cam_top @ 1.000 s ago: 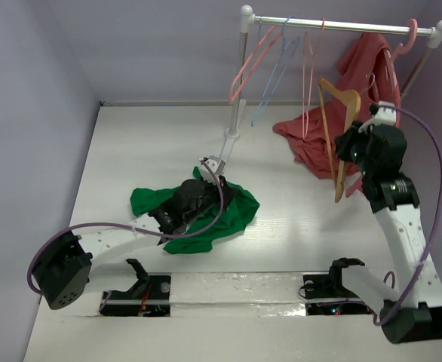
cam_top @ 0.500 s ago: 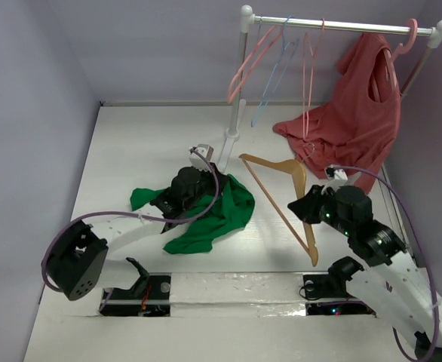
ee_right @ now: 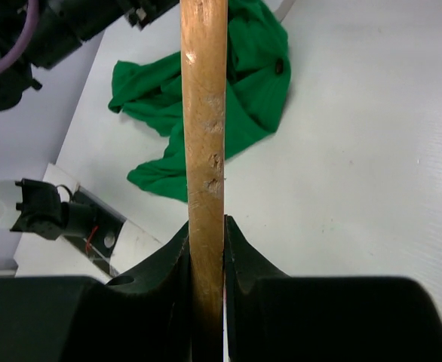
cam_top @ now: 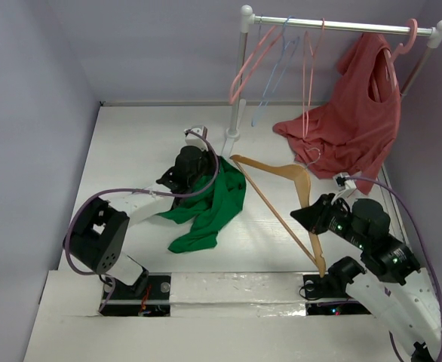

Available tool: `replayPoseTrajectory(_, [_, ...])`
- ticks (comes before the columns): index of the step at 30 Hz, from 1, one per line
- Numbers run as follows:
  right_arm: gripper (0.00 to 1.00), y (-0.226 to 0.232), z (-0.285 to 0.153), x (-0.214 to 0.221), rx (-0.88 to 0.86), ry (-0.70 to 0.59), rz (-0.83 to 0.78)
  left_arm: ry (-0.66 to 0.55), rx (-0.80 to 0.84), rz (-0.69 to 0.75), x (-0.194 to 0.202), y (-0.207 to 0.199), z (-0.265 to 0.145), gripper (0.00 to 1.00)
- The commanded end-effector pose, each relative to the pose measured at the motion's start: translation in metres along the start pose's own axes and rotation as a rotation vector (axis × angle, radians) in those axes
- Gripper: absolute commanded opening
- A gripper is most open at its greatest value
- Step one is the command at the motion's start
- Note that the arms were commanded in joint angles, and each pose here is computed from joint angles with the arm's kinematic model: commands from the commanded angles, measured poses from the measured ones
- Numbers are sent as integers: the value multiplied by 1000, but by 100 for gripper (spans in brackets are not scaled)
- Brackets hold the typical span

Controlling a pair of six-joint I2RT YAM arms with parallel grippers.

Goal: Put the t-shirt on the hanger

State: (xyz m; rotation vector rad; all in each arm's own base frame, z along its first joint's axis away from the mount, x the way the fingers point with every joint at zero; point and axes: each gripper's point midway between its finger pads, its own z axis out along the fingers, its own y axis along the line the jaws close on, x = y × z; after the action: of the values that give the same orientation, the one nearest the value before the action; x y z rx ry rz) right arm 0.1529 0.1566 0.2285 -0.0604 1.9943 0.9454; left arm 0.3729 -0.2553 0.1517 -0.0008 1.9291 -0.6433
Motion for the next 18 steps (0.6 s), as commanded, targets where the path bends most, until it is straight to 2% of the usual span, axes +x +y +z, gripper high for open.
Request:
replayPoseTrajectory(1, [0,17,-7,-4,-83,0,-55,-86,56,-12,-38,-23,5,0])
replayPoseTrajectory(7, [0,10,10,12,-95,60,-44,-85,80,-16,-42,-31,7,0])
replayPoseTrajectory(11, [0,1,22,11,-77,27,-48,-77,91,-15,-36,-29,-2,0])
replayPoseTrajectory(15, [0,6,35,2,-118,-27,-63,-57,83,-12,-24,-21,-11,0])
replayPoseTrajectory(18, [0,14,45,7,-162,-16,-66,-50,93,-13,-18,-22,-18,0])
